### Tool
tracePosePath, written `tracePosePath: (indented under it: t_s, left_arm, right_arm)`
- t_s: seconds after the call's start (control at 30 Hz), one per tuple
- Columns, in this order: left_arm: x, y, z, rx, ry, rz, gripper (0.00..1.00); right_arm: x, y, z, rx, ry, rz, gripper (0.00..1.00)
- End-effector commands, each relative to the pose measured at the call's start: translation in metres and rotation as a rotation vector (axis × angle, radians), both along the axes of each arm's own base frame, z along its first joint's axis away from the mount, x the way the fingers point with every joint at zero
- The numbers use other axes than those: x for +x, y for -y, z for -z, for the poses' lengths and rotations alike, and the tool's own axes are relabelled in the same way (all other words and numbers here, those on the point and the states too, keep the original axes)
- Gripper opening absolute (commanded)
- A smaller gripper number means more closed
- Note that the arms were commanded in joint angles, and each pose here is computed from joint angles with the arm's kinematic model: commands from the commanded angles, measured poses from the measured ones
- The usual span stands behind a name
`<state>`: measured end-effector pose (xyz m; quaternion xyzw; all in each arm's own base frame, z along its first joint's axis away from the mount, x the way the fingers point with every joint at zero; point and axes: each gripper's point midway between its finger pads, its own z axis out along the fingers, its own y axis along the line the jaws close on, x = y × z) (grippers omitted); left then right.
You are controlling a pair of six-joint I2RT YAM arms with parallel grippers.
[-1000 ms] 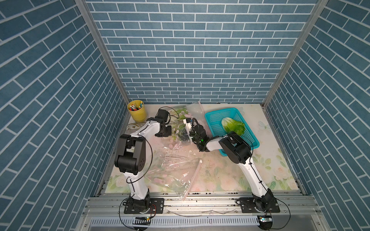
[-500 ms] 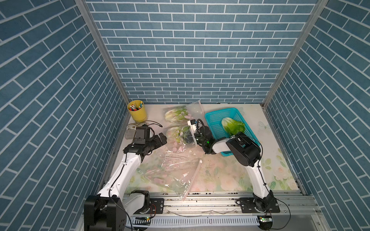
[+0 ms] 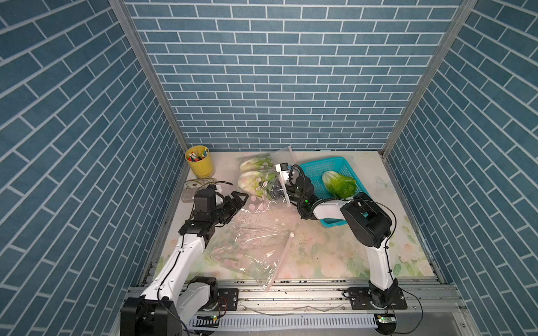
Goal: Open the zip-top bag and take out the chinese cabbages
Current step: Pick up the Chinese cabbage from the zipper food storage bag.
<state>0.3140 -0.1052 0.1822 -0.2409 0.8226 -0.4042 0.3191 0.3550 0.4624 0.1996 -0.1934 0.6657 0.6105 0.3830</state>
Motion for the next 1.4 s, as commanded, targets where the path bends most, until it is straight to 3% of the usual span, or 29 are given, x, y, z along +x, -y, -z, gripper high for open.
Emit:
tracePosePath:
  t_s: [0.0,0.07,0.3,0.37,0.5,0.57,0.6,0.87,1.03,1.37]
  left_arm:
    - [-0.001,0.006,0.005,-0.038,-0.004,0.022,0.79]
    - [0.001,0.007,0.011,-0.049,-0.017,0.024,0.73]
    - [0.011,0.012,0.031,-0.057,-0.06,0.036,0.72]
    - [0.015,0.011,0.033,-0.053,-0.056,0.031,0.67]
    - [0.024,0.012,0.034,-0.057,-0.049,0.028,0.45]
    - [0.027,0.012,0.035,-0.06,-0.047,0.021,0.21]
    - [0.028,0.01,0.036,-0.055,-0.051,0.011,0.0]
    - [0.031,-0.041,0.035,0.103,-0.066,-0.141,0.0]
    - [0.026,-0.086,0.044,0.172,-0.119,-0.259,0.0]
    - [0.006,-0.141,0.041,0.3,-0.147,-0.437,0.0]
  right_arm:
    - [0.001,-0.002,-0.046,0.107,0.033,-0.02,0.0]
    - [0.001,-0.002,-0.049,0.109,0.032,-0.028,0.0]
    - [-0.005,-0.002,-0.051,0.096,0.022,-0.05,0.0]
    - [-0.005,-0.002,-0.052,0.096,0.018,-0.052,0.0]
    - [-0.007,-0.002,-0.056,0.096,0.012,-0.058,0.0]
    - [-0.008,-0.002,-0.058,0.091,0.008,-0.066,0.0]
    - [-0.01,-0.002,-0.058,0.084,0.005,-0.076,0.0]
    - [-0.037,-0.004,-0.04,-0.087,-0.062,-0.223,0.0]
    - [-0.053,0.013,-0.026,-0.184,-0.05,-0.227,0.0]
    - [-0.069,0.031,-0.003,-0.288,-0.063,-0.252,0.0]
